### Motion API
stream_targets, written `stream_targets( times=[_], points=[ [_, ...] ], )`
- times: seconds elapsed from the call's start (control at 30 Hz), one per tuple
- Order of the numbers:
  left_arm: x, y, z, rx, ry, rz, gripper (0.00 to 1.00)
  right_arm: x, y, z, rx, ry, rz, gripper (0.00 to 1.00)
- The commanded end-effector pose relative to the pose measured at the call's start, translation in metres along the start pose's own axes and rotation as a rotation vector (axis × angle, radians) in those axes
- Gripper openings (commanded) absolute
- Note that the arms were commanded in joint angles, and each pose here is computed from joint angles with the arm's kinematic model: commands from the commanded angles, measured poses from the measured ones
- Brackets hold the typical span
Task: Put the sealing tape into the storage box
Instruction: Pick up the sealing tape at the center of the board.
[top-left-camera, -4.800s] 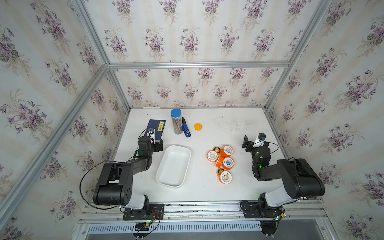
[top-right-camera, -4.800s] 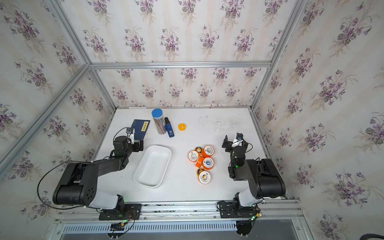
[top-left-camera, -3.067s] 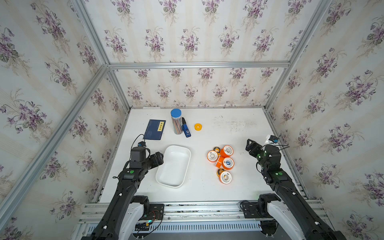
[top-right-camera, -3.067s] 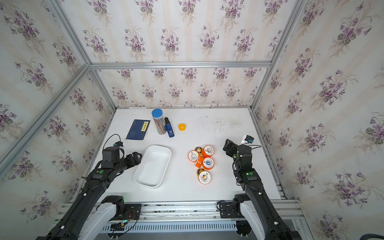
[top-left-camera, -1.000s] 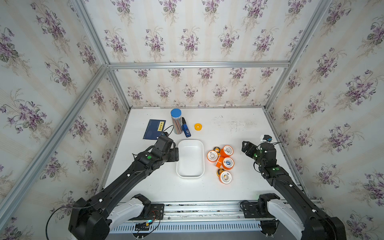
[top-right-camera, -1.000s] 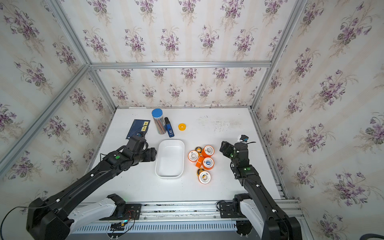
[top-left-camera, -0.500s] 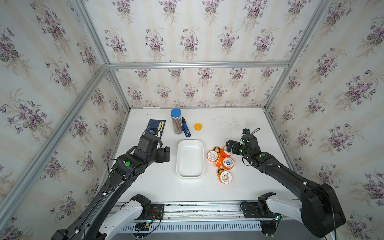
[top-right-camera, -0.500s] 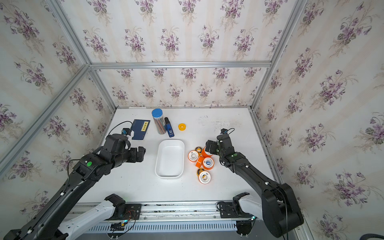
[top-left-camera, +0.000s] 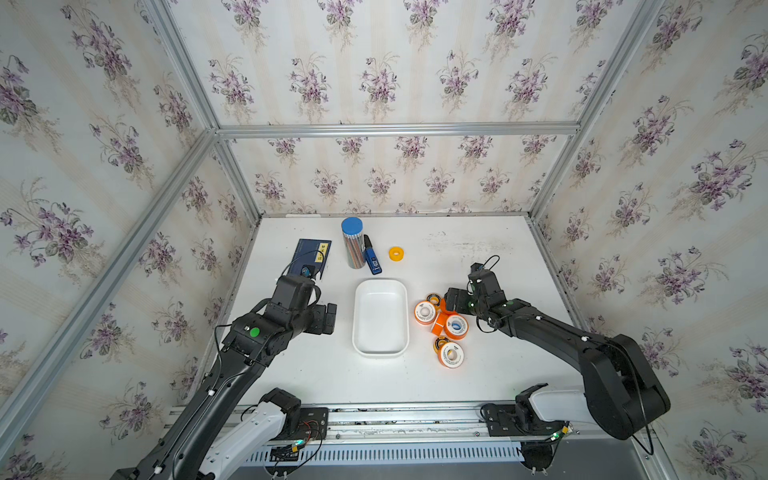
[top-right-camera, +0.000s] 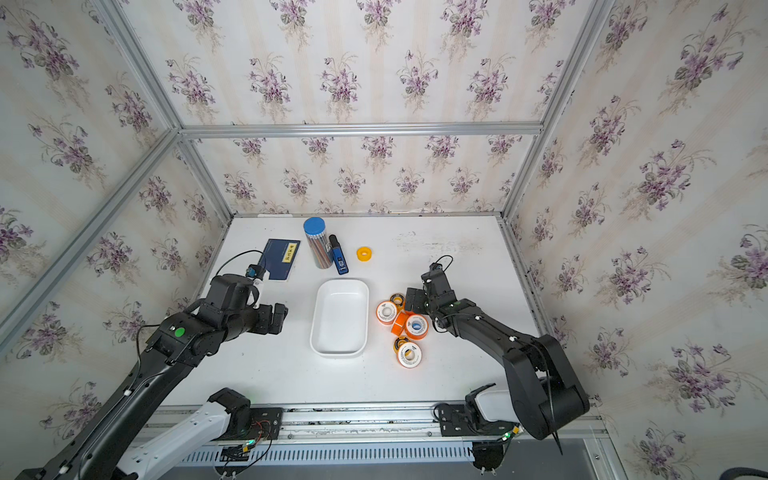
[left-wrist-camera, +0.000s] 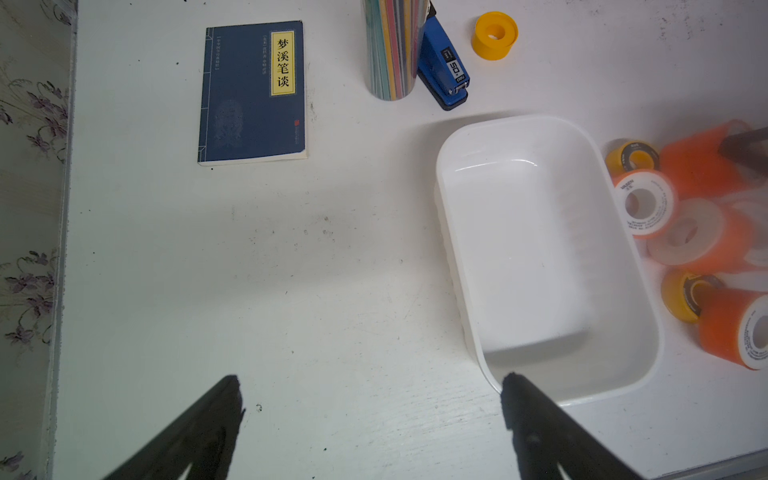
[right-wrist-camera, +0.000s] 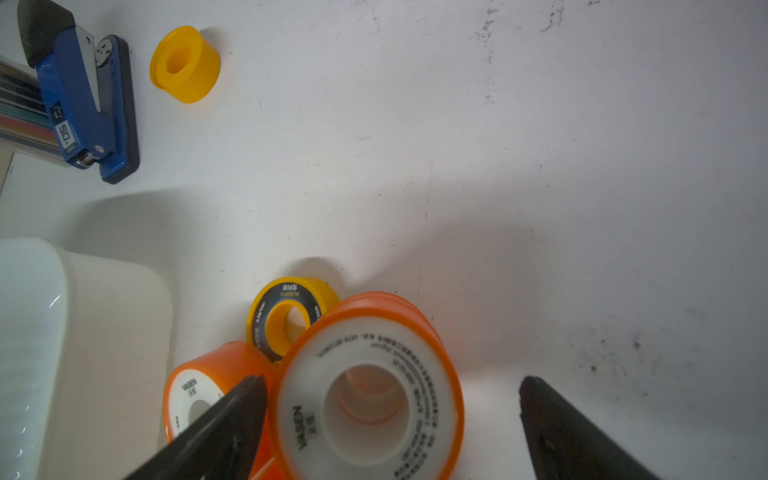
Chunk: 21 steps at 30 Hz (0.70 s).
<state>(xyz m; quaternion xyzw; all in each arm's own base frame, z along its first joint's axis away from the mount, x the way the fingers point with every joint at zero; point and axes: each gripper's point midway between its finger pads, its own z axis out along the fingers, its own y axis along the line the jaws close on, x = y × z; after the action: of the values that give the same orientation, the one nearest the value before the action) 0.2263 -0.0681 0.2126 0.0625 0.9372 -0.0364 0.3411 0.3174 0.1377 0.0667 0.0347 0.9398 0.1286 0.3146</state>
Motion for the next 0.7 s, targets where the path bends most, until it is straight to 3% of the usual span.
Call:
stream_targets(
  times=[0.0, 0.67],
  points=[
    [-0.002, 0.0001, -0.0005, 0.021, -0.008, -0.006, 0.97, -0.0021, 0.0069, 0.0026, -0.022, -0.001, -0.006, 0.98],
    [-0.0027, 0.0062, -0.0032, 0.008, -0.022, -0.031, 0.97, 0.0044, 0.0123, 0.0094, -0.024, 0.026, -0.023, 0.72]
  ],
)
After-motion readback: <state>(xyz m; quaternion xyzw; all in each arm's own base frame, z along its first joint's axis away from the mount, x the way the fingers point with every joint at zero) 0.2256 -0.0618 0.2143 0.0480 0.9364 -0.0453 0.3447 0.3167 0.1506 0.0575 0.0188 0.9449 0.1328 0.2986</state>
